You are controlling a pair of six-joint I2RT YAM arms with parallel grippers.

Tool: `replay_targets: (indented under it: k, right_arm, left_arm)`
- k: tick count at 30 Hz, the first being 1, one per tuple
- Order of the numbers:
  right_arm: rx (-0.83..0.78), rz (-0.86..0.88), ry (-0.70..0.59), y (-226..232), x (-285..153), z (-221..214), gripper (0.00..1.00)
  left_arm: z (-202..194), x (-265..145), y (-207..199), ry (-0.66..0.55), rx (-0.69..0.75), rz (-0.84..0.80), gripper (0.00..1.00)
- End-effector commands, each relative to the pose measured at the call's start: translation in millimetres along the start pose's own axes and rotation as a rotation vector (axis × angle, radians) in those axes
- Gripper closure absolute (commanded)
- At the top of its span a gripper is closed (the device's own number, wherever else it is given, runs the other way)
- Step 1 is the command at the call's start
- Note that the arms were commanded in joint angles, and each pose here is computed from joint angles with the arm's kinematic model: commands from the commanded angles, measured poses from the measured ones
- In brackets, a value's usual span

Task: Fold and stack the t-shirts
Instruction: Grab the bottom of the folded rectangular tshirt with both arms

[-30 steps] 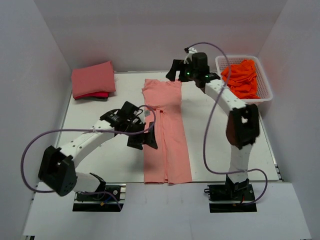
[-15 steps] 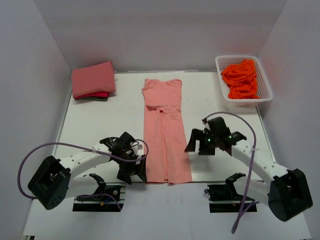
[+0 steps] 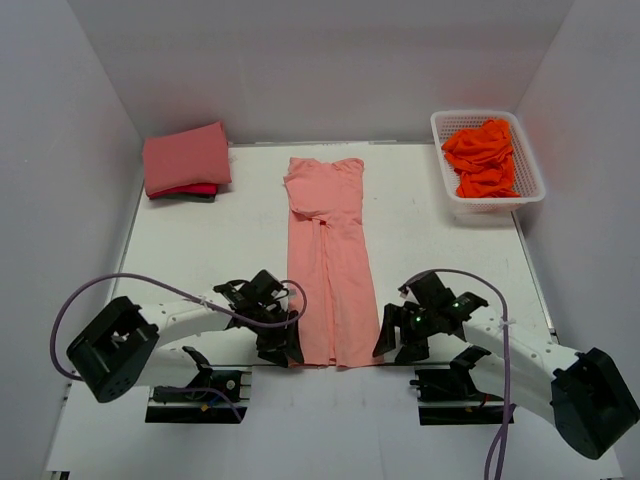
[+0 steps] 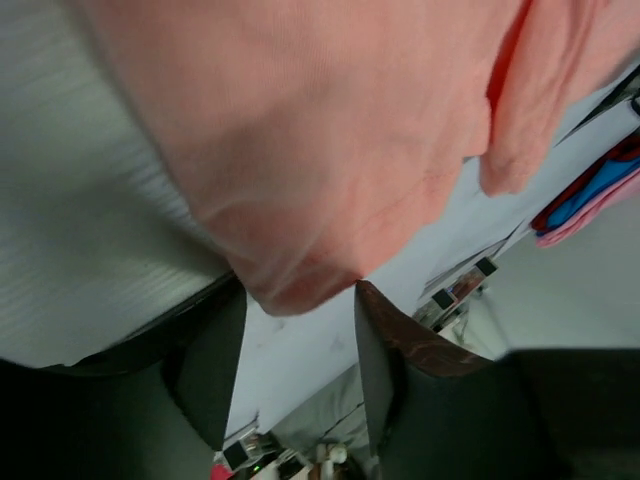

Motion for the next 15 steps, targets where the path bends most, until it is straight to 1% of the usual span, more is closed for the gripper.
replay_targets:
  k: [1,3,4,5,6,7,9,10,11,12,13,14,15]
  right_arm:
    - [0.024,0.028,0.050,-0.6,8.8,-6.8,0.28]
    - [0.019,0.040,0.061,2.8,11.5,-6.1,0.34]
    - [0.004,0.037,0.070,3.9,12.7,-7.3,0.40]
    - [0.002,0.028,0.081,6.3,14.2,-6.3,0.43]
    - [-0.002,0.021,0.084,6.5,15.0,-6.5,0.48]
    - [-0.010,0.009,0.075,7.6,16.1,-5.6,0.54]
    - [-0.036,0.013,0.054,14.5,14.7,-2.2,0.62]
    - [-0.042,0.001,0.024,15.7,15.9,1.3,0.66]
    - [-0.066,0.018,0.006,24.4,13.5,5.1,0.73]
    - [-0.066,0.002,0.002,25.0,14.8,7.6,0.78]
    - [-0.075,-0.007,-0.005,25.8,14.8,9.3,0.85]
    - [-0.084,0.002,-0.012,33.9,11.5,11.8,1.00]
    - [-0.077,-0.025,-0.012,32.9,11.5,12.3,1.00]
  left_arm:
    - [1.5,11.0,-2.6,0.007,-0.001,-0.029,0.44]
    - [1.0,15.0,-5.7,0.022,0.017,-0.013,0.48]
    - [0.6,17.8,-3.1,0.038,0.004,-0.001,0.52]
    - [3.0,19.1,-5.7,0.034,0.015,0.008,0.59]
    - [3.2,20.7,-7.3,0.042,0.031,0.010,0.63]
    - [7.0,20.5,-10.5,0.037,0.035,0.006,0.64]
    - [11.1,22.4,-14.2,0.037,0.043,0.012,0.64]
    - [11.4,22.5,-17.1,0.037,0.069,0.008,0.64]
    - [13.6,23.3,-17.3,0.039,0.073,0.020,0.66]
    - [19.3,21.9,-22.8,0.035,0.085,0.017,0.77]
    - [22.4,20.6,-24.2,0.022,0.096,0.034,0.83]
    - [25.3,19.2,-25.4,0.009,0.095,0.057,0.90]
    - [28.5,14.9,-29.9,0.010,0.098,0.074,1.00]
Point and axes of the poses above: each gripper's point midway between its finger pads, its own x axis out along the fingers, its own y axis along the line the jaws close on, z = x × y, the point moved 9 cm from there along -x, back along the fingers, and after that the axes turned 12 degrees about x, right-handed, at the moved point
